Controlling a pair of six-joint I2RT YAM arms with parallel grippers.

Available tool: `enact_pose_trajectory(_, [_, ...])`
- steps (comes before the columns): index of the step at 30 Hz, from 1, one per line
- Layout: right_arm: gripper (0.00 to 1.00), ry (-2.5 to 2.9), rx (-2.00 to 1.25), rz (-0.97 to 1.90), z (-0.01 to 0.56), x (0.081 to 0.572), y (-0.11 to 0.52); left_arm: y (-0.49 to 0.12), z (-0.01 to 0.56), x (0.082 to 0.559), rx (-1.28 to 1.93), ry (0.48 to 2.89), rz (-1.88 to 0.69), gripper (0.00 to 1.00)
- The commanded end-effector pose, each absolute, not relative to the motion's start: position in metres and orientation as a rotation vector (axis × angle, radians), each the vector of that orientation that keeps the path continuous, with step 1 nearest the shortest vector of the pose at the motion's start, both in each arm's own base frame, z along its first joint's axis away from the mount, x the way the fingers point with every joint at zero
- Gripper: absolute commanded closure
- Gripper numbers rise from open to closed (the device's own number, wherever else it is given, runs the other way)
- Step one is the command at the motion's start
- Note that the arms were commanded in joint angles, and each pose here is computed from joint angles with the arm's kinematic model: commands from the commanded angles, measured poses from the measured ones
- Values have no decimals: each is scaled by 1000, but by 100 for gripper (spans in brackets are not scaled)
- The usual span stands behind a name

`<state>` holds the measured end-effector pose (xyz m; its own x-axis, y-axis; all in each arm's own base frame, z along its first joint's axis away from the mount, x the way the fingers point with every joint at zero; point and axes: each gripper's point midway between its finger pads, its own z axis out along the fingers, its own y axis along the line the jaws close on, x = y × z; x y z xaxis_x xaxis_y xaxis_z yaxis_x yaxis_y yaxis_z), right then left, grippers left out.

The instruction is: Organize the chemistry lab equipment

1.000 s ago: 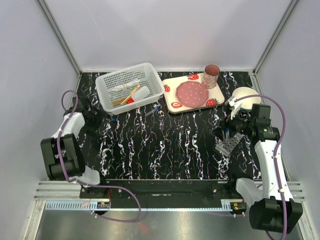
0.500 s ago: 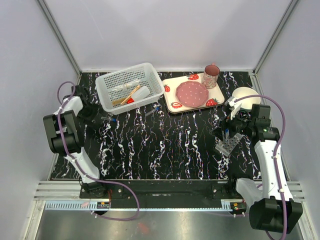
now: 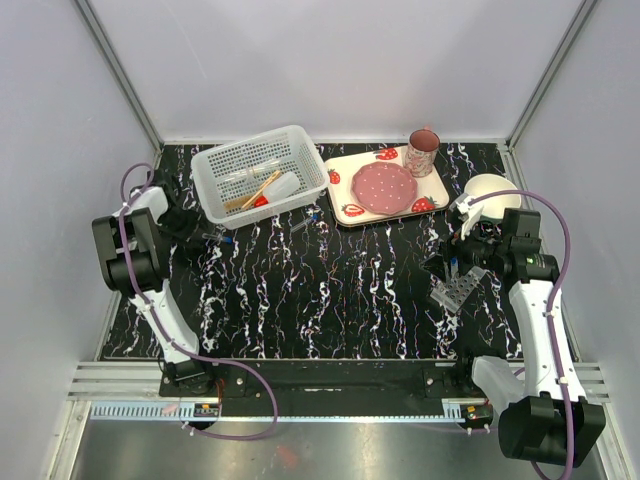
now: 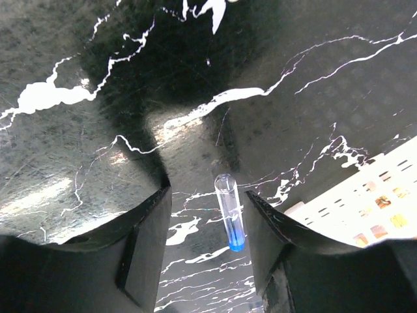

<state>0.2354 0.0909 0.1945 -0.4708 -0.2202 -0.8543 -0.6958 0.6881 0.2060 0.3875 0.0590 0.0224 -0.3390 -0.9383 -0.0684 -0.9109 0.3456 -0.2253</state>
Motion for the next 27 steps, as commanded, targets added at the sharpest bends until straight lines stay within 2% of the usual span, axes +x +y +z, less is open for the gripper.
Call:
enact_pose_trajectory(1, [23,1982,-732,700,200,236,94,61,35,401,-1669,2393,-256,47])
enact_pose_trajectory(11, [23,1977,-735,697,200,235,94,56,15,394,-1599,2512,-198,53])
enact_pose_trajectory(13, [23,1977,-734,697,201,235,94,54,10,391,-1590,2538,-191,56])
enact_pose_trajectory(21, [23,1965,-742,690,203,233,94,42,5,374,-1494,2617,-146,79])
enact_pose_trajectory(27, [24,1962,-747,690,203,232,94,26,8,339,-1426,2623,-236,84])
